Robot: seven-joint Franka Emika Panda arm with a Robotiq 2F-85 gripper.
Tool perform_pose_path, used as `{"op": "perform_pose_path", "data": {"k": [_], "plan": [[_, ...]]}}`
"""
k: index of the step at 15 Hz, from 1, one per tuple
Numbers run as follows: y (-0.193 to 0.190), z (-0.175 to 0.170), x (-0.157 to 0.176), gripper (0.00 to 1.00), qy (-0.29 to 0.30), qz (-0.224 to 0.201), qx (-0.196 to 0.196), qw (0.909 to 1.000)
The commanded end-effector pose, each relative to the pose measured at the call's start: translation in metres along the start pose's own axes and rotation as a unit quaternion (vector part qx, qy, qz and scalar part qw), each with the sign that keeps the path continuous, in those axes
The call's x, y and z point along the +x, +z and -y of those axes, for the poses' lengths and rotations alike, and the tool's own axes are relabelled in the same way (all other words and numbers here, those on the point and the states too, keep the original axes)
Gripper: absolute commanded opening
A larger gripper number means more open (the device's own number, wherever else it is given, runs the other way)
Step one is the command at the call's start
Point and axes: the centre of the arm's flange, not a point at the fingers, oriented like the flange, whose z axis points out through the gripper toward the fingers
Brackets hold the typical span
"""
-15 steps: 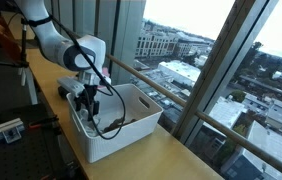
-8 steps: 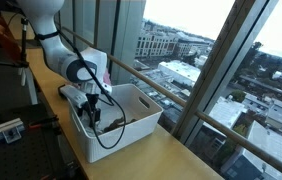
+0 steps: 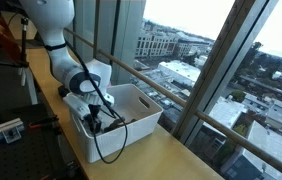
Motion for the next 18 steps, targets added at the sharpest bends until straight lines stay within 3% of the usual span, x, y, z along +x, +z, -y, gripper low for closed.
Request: {"op": "perform_pose_path", "data": {"k": [1, 6, 10, 14, 18], "plan": [[-0.011, -0.011, 0.004, 0.36, 0.004, -0.009, 0.016, 0.9998], [-0.042, -0.02, 0.004, 0.03, 0.011, -0.024, 0.019, 0.9995], [-0.13, -0.018, 0.006, 0.06, 0.004, -0.086, 0.011, 0.9962], [-0.227, 0.001, 0.012, 0.06, -0.024, -0.177, -0.01, 0.9839], [-0.323, 0.061, 0.015, 0.06, -0.081, -0.243, -0.029, 0.9661]]}}
